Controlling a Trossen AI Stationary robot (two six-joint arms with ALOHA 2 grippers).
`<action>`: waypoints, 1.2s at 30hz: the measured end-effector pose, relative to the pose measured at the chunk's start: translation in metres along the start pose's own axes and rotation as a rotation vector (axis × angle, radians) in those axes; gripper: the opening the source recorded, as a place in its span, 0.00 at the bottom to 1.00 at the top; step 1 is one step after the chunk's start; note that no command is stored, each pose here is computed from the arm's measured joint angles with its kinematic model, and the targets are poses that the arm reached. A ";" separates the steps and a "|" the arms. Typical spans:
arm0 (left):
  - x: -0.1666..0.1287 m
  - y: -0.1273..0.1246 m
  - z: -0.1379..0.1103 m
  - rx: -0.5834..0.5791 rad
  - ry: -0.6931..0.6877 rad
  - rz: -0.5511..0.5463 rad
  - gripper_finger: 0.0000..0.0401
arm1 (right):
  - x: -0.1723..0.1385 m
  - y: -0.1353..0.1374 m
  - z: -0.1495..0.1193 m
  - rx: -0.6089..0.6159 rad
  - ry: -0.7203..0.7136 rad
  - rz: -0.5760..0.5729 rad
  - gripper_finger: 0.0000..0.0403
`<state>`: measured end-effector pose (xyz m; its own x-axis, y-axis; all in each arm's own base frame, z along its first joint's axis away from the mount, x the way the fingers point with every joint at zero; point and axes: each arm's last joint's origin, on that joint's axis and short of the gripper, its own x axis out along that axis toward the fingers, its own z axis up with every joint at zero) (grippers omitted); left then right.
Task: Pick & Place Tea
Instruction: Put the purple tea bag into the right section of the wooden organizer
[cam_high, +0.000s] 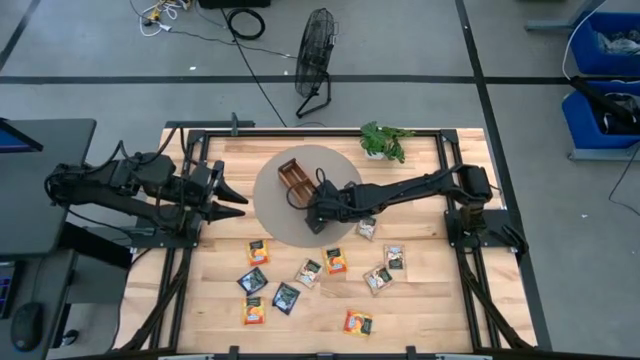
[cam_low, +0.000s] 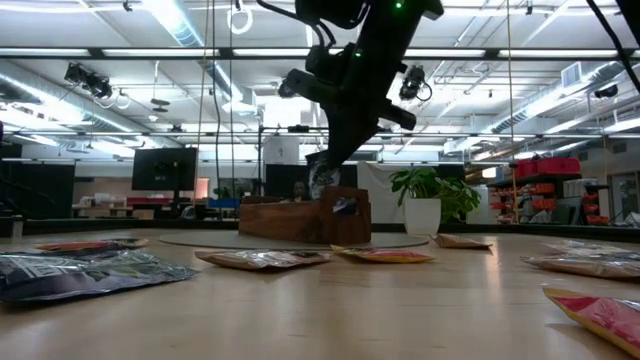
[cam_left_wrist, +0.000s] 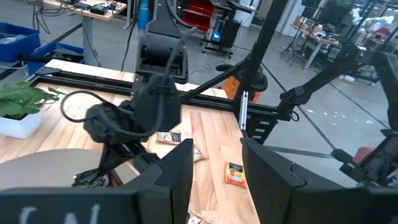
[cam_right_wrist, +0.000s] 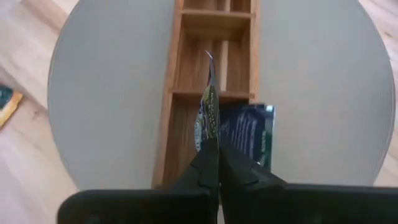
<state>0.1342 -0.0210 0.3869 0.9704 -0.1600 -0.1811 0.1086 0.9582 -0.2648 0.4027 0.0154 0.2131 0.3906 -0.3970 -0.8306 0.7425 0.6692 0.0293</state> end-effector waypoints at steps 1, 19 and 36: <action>0.000 0.000 0.000 0.001 0.000 0.000 0.35 | 0.000 0.000 -0.001 -0.005 0.005 -0.004 0.00; 0.001 0.000 0.000 -0.003 -0.001 0.010 0.35 | 0.025 -0.008 -0.027 0.097 0.019 0.004 0.03; 0.001 0.001 0.000 -0.005 -0.003 0.017 0.35 | 0.019 -0.009 -0.025 0.160 0.003 0.008 0.31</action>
<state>0.1348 -0.0206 0.3867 0.9727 -0.1426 -0.1829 0.0907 0.9596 -0.2662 0.3901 0.0176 0.1836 0.3959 -0.3899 -0.8314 0.8163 0.5641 0.1241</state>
